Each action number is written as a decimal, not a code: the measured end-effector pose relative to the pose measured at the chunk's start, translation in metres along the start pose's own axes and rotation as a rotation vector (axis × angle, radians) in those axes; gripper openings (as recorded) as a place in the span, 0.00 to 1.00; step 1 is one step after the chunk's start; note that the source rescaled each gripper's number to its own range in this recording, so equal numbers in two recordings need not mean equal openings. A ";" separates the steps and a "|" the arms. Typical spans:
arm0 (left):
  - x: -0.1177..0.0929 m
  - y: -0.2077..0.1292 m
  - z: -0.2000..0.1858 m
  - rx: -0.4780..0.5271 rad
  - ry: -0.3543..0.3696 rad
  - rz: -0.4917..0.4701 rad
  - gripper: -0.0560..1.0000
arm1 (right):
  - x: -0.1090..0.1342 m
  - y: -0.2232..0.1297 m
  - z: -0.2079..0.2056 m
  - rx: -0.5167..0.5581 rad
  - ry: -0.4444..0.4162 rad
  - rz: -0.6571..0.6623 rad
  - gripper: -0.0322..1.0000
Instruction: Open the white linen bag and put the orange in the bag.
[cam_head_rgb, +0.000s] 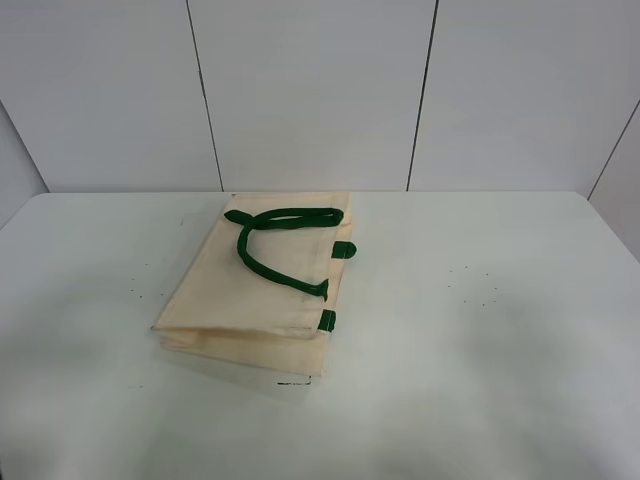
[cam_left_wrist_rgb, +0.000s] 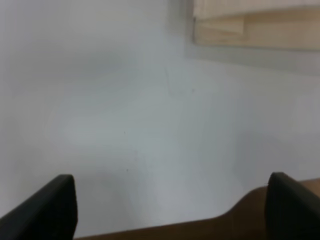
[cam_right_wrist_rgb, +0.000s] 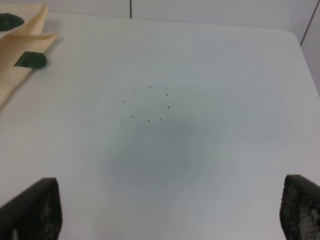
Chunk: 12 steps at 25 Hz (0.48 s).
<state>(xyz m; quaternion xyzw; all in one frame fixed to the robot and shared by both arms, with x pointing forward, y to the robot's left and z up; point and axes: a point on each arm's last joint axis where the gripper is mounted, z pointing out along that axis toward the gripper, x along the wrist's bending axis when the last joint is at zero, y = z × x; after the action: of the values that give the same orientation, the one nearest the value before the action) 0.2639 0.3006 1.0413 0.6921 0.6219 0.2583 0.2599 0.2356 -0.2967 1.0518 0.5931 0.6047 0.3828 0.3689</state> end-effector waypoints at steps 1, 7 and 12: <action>0.000 -0.001 -0.002 -0.014 0.009 -0.009 0.93 | 0.000 0.000 0.000 0.000 0.000 0.000 1.00; 0.000 -0.011 -0.012 -0.106 0.056 -0.050 0.93 | 0.000 0.000 0.000 0.000 0.000 0.000 1.00; -0.001 -0.023 -0.024 -0.222 0.062 -0.049 0.93 | 0.000 0.000 0.000 0.000 0.000 0.000 1.00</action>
<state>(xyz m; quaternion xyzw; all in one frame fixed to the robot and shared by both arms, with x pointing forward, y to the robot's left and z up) 0.2308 0.3024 1.0431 0.6354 0.6139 0.3405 0.3216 0.2356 -0.2967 1.0518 0.5931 0.6047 0.3828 0.3689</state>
